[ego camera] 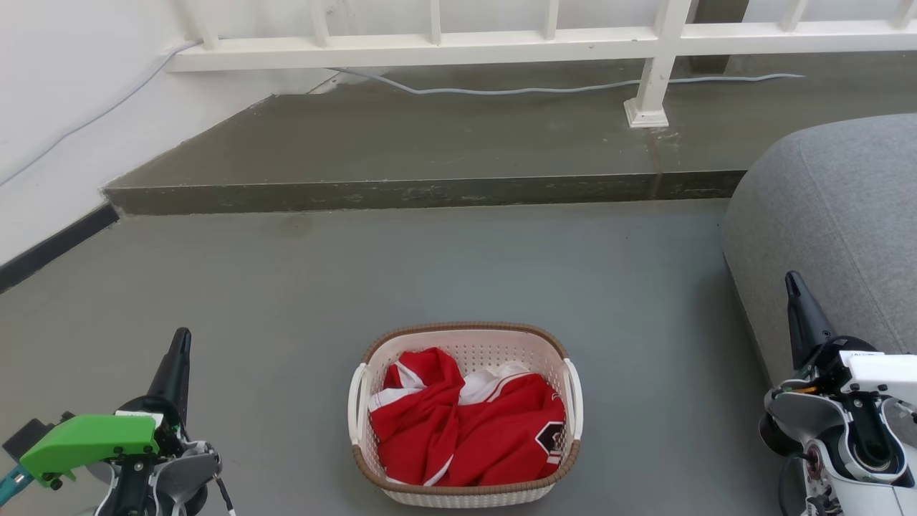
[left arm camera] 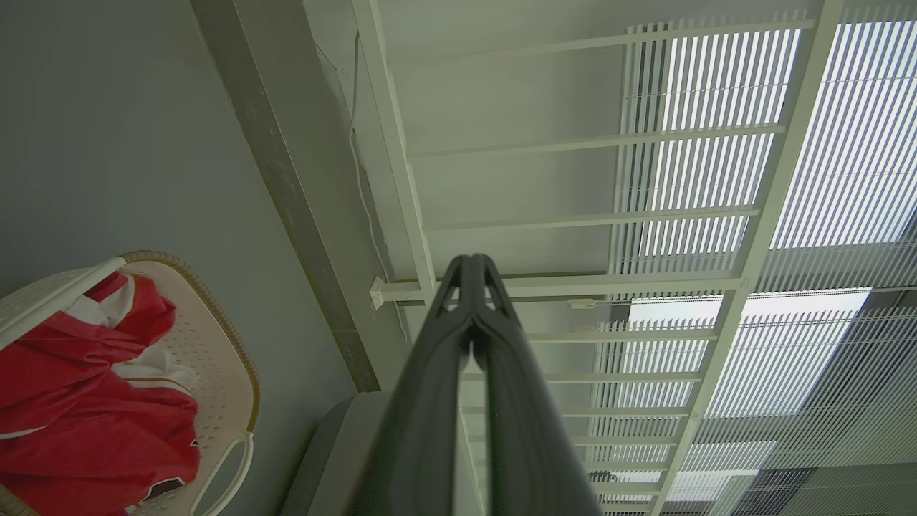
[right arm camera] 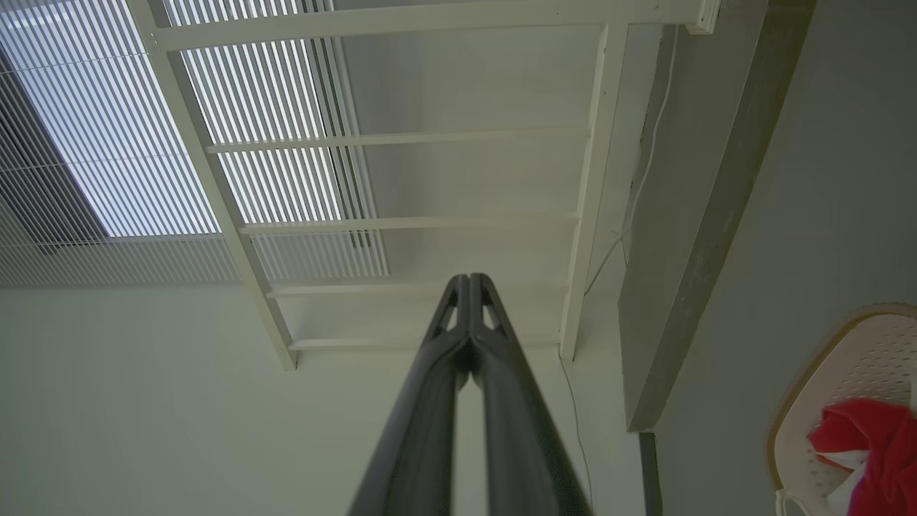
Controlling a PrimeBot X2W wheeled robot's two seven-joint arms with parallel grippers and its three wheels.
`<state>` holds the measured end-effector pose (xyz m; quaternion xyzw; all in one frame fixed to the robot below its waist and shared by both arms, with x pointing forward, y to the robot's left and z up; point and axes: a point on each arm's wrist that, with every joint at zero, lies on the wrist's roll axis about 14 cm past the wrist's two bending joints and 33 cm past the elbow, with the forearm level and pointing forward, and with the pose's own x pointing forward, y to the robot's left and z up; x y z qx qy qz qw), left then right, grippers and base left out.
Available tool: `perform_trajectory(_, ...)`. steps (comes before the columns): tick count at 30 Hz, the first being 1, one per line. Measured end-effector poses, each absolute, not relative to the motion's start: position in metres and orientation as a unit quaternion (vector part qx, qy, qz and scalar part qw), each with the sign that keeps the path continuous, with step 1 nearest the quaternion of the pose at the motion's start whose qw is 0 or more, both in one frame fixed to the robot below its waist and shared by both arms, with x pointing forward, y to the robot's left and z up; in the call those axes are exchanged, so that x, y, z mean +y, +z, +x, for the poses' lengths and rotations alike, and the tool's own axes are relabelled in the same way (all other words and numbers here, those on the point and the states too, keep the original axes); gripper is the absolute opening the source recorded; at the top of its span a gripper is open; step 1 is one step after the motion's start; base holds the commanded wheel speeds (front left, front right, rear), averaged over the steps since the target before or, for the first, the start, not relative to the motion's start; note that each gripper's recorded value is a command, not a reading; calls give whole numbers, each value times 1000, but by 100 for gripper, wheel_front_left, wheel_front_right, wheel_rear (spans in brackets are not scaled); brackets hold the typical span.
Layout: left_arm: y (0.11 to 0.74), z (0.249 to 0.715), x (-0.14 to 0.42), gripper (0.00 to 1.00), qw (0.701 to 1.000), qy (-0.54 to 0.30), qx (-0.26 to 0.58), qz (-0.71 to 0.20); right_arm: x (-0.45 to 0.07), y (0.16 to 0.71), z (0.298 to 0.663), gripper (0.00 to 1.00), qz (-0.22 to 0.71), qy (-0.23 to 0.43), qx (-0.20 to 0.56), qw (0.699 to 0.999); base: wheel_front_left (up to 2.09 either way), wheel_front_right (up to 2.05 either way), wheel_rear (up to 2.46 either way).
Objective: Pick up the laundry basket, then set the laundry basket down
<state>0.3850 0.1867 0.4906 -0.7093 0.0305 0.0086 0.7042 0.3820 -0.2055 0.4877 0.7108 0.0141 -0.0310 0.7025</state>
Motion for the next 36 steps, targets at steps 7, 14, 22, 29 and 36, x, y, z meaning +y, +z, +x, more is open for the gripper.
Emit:
perform_trajectory(7, 491, 385, 187, 0, 704, 9, 31, -709, -206, 488, 382, 0, 711, -31, 14, 703, 0, 0, 0)
perform_trajectory(14, 491, 385, 187, 0, 704, 9, 31, -709, -205, 488, 382, 0, 711, -31, 14, 703, 0, 0, 0)
perform_trajectory(22, 483, 382, 184, 100, 700, 17, 39, -713, -203, 477, 378, 100, 714, -42, 25, 698, 0, 0, 0)
perform_trajectory(29, 478, 379, 180, 100, 699, 22, 44, -714, -205, 471, 373, 100, 713, -53, 27, 699, 0, 0, 0)
perform_trajectory(36, 480, 380, 179, 100, 704, 21, 40, -709, -209, 471, 373, 100, 701, -59, 23, 710, 0, 0, 0)
